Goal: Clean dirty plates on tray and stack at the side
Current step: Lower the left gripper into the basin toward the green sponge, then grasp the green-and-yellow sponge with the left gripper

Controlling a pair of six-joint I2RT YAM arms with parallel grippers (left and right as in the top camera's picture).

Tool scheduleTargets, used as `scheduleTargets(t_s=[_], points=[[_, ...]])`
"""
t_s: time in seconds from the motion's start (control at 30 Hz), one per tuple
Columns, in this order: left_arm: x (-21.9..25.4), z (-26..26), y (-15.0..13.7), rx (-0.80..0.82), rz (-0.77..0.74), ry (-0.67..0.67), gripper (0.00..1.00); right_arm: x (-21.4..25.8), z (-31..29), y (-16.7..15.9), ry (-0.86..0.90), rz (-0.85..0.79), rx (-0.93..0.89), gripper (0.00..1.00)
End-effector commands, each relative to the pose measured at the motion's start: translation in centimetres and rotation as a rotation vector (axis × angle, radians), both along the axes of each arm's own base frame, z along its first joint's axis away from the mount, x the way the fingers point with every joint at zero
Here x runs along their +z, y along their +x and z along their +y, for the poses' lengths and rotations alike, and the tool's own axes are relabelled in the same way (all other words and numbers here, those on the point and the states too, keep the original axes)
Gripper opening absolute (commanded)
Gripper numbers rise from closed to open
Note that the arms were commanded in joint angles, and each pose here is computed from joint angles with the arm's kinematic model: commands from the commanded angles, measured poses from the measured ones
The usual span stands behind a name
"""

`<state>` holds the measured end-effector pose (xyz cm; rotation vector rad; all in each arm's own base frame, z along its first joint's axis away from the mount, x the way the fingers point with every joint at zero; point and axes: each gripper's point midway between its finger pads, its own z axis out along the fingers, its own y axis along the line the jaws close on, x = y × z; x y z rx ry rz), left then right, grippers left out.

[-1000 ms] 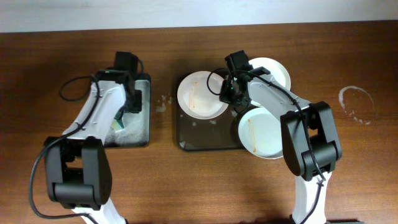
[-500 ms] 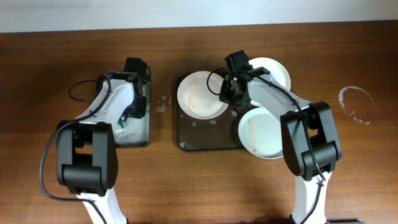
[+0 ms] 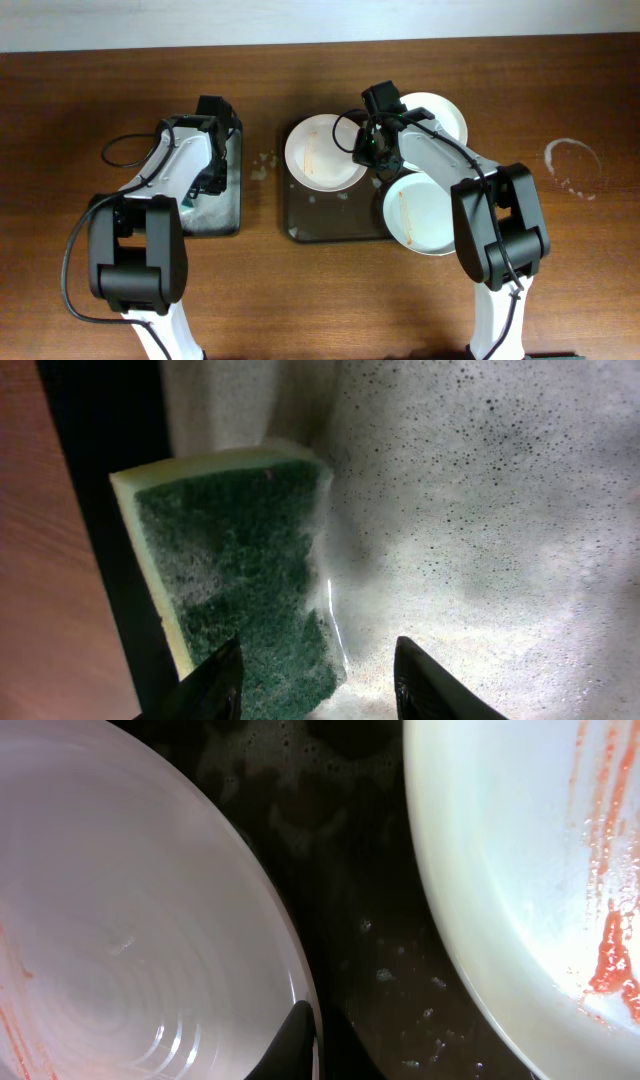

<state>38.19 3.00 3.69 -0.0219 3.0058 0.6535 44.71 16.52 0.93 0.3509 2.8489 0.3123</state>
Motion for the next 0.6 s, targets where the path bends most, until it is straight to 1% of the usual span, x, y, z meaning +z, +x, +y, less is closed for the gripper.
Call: scheduleTargets(t_s=[0.0, 0.13, 0.27, 0.3, 0.33, 0.43, 0.57], points=[[0.9, 1.3, 0.5, 0.025, -0.023, 0.060, 0.47, -1.0, -0.2, -0.3, -0.022, 0.015, -0.001, 0.05], [1.6, 1.5, 0.8, 0.030, -0.027, 0.063, 0.47, -1.0, -0.2, -0.2, -0.022, 0.015, 0.000, 0.05], [2.7, 2.1, 1.7, 0.049, -0.059, 0.059, 0.49, -1.0, -0.2, -0.2, -0.021, 0.014, 0.000, 0.05], [2.7, 2.2, 1.9, 0.055, -0.065, 0.056, 0.55, -1.0, -0.2, -0.2, -0.021, 0.013, 0.000, 0.05], [2.7, 2.4, 2.0, 0.060, -0.069, 0.055, 0.56, -1.0, -0.2, -0.2, -0.021, 0.012, 0.000, 0.05], [2.7, 2.4, 1.9, 0.060, -0.068, 0.050, 0.57, -1.0, -0.2, -0.2, -0.020, 0.011, 0.000, 0.06], [2.6, 0.9, 2.1, 0.033, -0.068, 0.017, 0.58, -1.0, -0.2, -0.1, -0.019, 0.009, 0.000, 0.06]])
